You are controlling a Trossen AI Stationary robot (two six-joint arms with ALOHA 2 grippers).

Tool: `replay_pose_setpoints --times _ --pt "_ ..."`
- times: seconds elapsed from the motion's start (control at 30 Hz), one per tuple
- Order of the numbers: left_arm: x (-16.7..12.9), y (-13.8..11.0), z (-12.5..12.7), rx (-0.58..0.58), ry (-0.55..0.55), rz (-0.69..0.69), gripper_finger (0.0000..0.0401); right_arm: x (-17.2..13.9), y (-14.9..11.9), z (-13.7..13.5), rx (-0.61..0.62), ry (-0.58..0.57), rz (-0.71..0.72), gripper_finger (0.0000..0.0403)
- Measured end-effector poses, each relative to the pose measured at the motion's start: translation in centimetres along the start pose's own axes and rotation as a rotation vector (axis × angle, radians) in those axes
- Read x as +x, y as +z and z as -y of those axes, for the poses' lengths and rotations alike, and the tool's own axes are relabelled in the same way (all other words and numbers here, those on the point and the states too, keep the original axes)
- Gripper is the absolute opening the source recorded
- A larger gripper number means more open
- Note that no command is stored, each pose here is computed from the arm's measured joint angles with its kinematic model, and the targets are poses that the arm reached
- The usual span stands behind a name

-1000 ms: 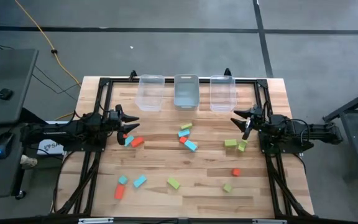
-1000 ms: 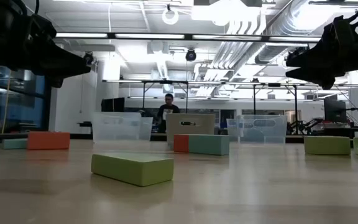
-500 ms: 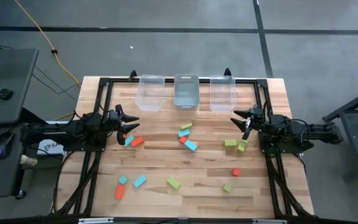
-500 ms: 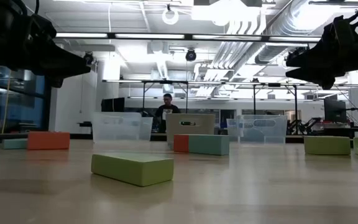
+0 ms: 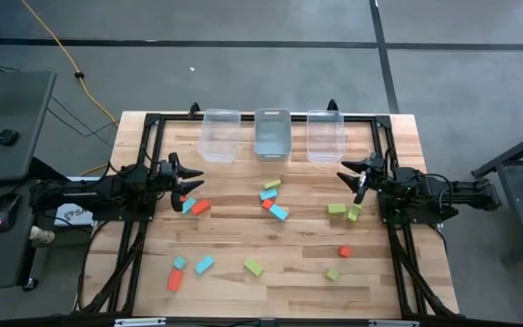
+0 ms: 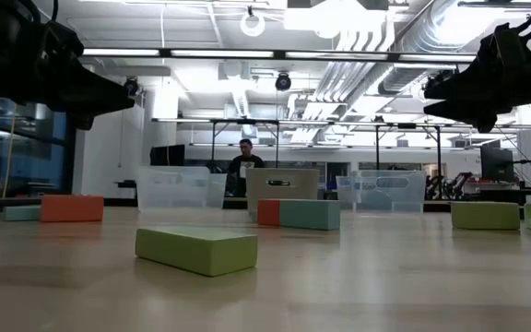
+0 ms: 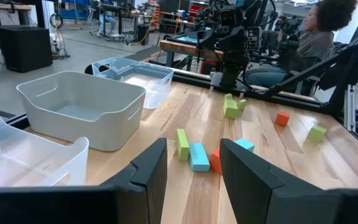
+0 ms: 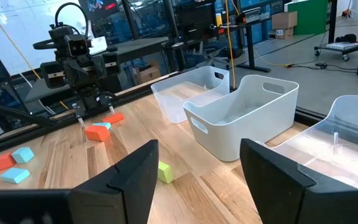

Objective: Sort & place blocks by color

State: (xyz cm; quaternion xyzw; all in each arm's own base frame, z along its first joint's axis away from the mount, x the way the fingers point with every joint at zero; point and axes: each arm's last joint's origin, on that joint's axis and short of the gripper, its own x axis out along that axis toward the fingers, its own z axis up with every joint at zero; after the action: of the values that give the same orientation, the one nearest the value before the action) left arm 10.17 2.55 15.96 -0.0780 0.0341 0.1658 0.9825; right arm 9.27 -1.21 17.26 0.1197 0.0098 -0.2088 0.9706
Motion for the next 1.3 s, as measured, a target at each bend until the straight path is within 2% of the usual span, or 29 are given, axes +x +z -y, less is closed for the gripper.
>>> replay_pose_setpoints --times 1.3 --pt "0.0 0.01 -0.03 -0.001 0.011 0.003 0.0127 0.0 0.01 0.0 0.0 0.0 0.0 0.0217"
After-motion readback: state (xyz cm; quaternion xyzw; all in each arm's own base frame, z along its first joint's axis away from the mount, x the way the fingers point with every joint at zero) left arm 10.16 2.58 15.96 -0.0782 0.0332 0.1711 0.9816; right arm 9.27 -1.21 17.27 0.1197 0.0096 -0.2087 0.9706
